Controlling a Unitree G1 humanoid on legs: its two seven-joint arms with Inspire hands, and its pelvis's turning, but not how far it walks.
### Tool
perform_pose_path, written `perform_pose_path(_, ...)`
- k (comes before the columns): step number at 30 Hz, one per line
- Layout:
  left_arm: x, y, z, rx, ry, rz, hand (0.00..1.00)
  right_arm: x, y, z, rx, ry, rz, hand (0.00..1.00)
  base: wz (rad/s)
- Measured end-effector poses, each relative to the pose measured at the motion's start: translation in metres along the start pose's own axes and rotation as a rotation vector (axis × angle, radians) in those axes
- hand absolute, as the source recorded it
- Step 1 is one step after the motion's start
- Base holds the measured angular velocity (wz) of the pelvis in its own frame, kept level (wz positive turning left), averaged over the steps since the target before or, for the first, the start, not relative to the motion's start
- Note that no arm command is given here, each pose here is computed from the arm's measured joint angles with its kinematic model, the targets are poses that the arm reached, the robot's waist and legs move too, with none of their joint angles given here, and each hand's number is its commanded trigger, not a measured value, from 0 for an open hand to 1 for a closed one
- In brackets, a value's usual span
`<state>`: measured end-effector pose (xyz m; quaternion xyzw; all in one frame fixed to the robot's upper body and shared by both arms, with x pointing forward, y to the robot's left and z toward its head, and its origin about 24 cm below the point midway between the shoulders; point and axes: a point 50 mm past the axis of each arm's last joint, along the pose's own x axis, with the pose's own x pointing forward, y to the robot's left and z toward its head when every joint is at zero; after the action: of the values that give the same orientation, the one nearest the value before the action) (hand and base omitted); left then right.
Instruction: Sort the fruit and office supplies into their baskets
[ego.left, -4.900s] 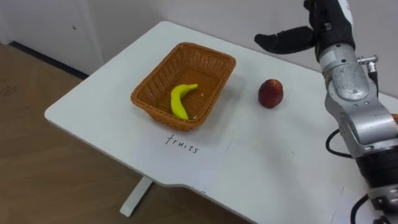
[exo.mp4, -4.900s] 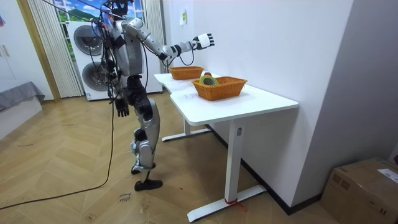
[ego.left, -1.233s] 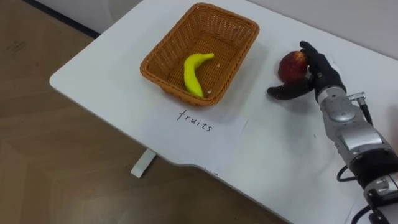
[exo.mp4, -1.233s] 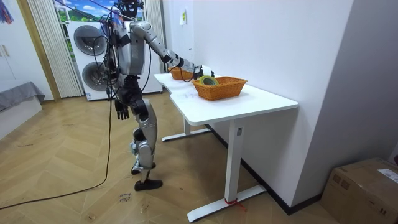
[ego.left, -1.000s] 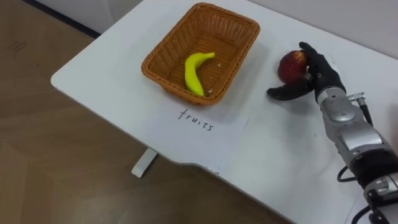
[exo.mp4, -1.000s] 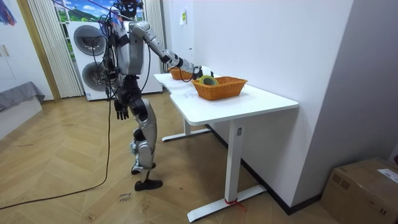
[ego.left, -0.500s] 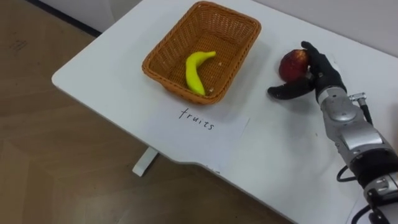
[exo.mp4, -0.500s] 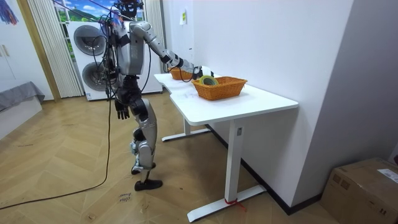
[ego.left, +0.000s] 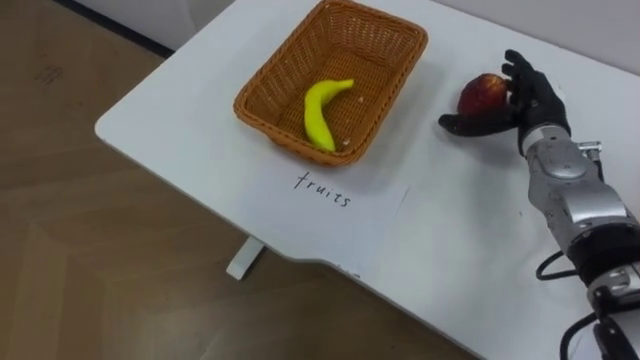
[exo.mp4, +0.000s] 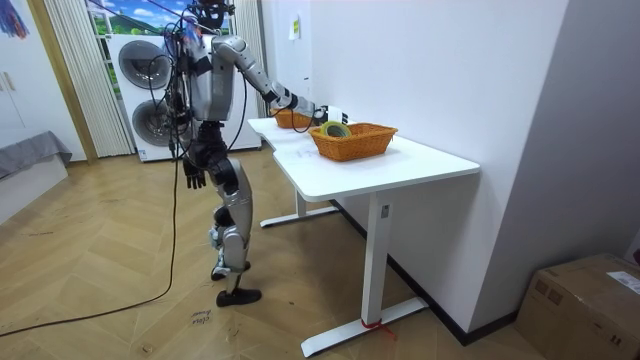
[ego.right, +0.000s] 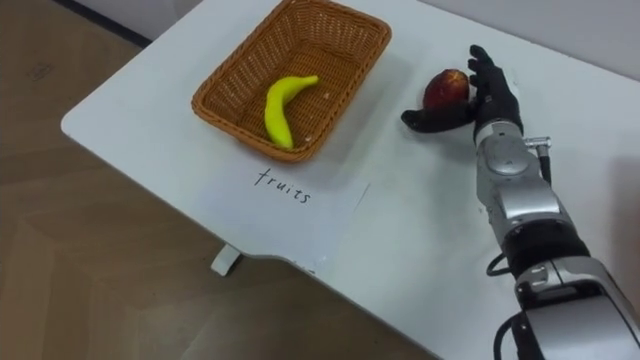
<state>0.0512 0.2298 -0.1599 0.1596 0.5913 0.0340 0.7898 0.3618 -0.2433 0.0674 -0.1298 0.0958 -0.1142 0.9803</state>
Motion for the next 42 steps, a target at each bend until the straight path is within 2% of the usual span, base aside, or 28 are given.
perform_pose_path(17, -0.001, 0.002, -0.001, 0.005, 0.002, 0.030, 0.00, 0.006, -0.007, 0.002, -0.012, 0.021, -0.039, 0.00, 0.00)
perform_pose_path(18, -0.001, 0.002, -0.001, 0.005, 0.000, 0.030, 0.00, 0.006, -0.007, 0.003, -0.012, 0.016, -0.040, 0.27, 0.00)
perform_pose_path(20, 0.000, 0.002, -0.001, 0.005, -0.002, 0.030, 0.00, 0.006, -0.007, 0.003, -0.015, 0.014, -0.041, 1.00, 0.00)
perform_pose_path(30, 0.000, 0.001, 0.003, 0.001, -0.006, 0.015, 0.00, 0.011, -0.025, 0.011, -0.127, 0.002, -0.100, 1.00, 0.01)
perform_pose_path(42, 0.005, 0.004, 0.018, 0.003, -0.018, 0.021, 0.00, 0.011, -0.028, 0.008, -0.208, 0.012, -0.079, 1.00, -0.04)
